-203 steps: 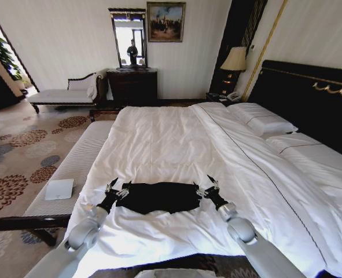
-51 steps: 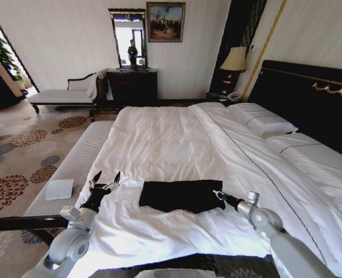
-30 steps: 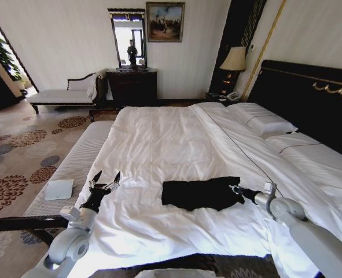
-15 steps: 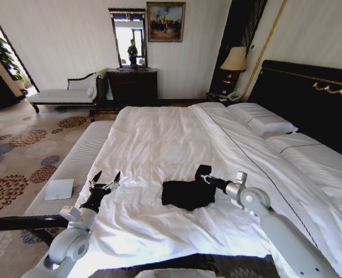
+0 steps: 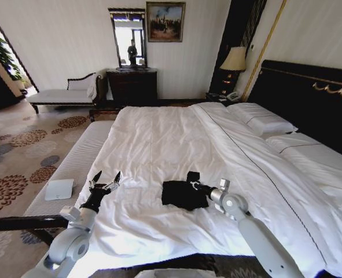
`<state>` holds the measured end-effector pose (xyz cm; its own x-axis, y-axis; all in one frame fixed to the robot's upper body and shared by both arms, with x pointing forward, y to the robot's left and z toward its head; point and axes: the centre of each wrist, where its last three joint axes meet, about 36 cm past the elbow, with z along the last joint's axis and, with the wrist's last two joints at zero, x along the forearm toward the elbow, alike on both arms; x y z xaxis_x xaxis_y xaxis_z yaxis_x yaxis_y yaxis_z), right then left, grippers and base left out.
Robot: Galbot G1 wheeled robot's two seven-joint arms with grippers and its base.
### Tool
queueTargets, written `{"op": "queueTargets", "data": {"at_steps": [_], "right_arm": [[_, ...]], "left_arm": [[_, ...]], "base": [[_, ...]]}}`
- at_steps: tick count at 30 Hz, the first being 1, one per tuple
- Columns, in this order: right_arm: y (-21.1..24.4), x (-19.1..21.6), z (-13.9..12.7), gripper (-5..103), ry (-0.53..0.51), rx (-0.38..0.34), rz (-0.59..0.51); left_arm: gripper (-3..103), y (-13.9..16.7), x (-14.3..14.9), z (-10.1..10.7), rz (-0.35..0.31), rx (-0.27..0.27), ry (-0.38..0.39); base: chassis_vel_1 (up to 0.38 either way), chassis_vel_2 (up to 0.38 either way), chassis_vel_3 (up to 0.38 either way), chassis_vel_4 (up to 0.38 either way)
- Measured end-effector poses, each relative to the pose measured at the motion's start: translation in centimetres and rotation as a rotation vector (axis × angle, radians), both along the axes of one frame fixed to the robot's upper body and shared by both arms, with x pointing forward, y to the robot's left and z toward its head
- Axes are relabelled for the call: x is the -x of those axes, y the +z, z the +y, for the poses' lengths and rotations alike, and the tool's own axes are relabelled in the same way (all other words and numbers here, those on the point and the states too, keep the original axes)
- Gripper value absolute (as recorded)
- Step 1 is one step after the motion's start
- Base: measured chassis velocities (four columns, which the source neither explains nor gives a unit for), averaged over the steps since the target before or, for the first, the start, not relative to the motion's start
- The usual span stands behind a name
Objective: Fold the clothes on the bed.
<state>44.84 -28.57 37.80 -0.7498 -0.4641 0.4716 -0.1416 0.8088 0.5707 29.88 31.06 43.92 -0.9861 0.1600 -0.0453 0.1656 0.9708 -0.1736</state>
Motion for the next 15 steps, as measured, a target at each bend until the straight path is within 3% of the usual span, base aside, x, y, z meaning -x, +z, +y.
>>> {"op": "queueTargets", "data": {"at_steps": [9,15], "right_arm": [[0.1,0.0,2.3,8,0.002,-0.060,-0.019],[-1.1,0.2,3.3,8,0.011,-0.049,-0.005]], "left_arm": [[100,0.0,0.0,0.0,0.000,0.000,0.000],[100,0.0,0.0,0.0,0.000,0.000,0.000]], "base": [[0.000,0.000,0.000,0.000],[0.000,0.000,0.000,0.000]]}}
